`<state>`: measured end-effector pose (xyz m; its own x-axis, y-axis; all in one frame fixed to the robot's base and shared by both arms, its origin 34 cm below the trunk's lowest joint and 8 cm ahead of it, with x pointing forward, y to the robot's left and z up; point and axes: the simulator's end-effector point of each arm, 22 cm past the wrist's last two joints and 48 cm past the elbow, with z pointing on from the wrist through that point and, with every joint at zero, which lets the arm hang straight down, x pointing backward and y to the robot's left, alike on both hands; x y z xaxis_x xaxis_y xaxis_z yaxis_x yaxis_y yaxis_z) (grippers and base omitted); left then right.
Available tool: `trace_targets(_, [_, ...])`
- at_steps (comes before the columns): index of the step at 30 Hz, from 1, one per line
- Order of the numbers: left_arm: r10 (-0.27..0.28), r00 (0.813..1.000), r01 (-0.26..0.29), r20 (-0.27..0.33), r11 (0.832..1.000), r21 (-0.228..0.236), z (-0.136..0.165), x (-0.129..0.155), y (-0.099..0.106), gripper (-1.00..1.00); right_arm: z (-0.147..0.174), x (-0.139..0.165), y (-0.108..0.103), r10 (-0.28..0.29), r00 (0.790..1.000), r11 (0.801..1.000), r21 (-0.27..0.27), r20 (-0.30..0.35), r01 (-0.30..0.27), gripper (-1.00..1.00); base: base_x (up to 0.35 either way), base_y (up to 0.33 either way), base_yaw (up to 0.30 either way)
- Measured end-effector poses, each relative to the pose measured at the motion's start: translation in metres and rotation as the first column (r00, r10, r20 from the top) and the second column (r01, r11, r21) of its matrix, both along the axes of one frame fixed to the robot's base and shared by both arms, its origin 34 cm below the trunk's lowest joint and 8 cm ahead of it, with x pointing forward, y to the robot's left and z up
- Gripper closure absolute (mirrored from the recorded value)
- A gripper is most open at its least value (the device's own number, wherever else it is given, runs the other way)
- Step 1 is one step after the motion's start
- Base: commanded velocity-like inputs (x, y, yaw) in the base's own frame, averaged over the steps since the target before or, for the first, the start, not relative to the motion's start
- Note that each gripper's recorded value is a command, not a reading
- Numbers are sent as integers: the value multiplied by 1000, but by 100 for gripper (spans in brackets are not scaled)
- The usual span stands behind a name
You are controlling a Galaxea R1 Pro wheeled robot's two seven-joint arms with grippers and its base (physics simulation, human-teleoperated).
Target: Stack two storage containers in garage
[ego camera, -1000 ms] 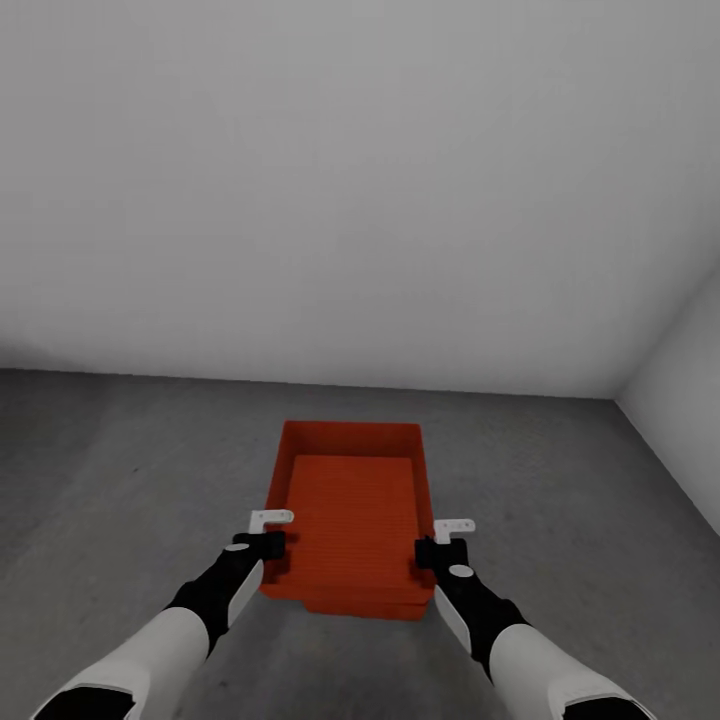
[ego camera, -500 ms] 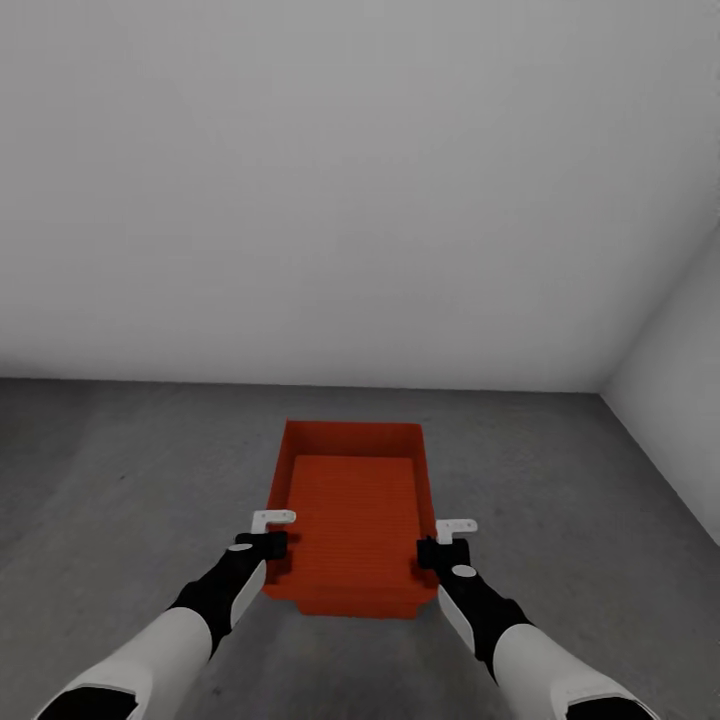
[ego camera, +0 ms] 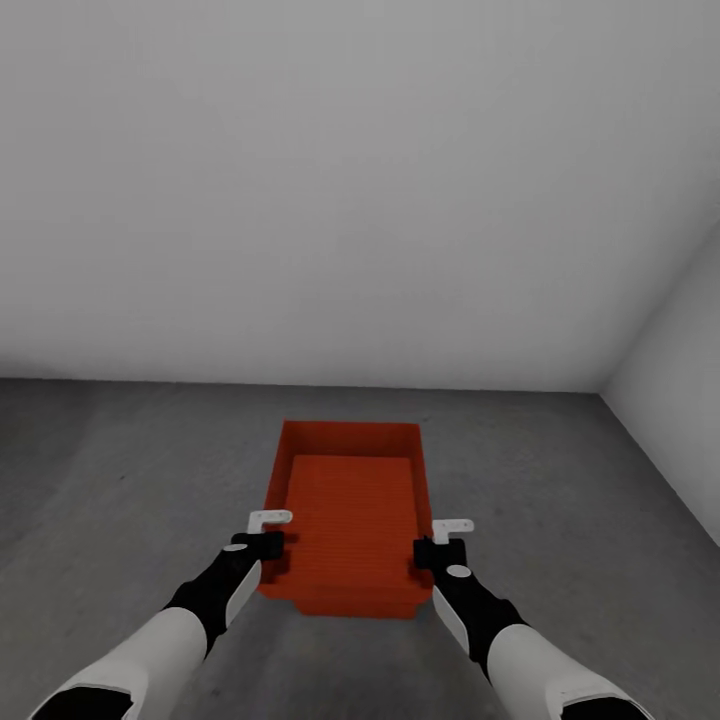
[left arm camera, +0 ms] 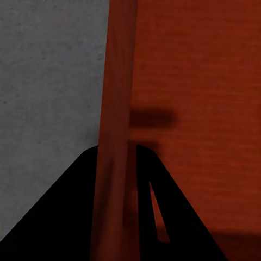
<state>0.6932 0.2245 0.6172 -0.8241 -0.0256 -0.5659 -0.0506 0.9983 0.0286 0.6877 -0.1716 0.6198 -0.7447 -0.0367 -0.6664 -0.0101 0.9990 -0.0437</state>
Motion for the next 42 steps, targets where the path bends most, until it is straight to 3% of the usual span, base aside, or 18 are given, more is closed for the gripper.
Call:
trace_targets(12, [-1, 1000, 1, 1, 1000, 0, 0, 0, 1, 100, 0, 0, 1, -1, 1000, 1000, 0, 1, 1, 100, 151, 0, 0])
trace_targets(42, [4, 1000, -4, 2, 1000, 0, -1, -1, -3, 100, 0, 0, -3, 3, 1000, 1000, 0, 1, -3, 100, -30, 0, 0])
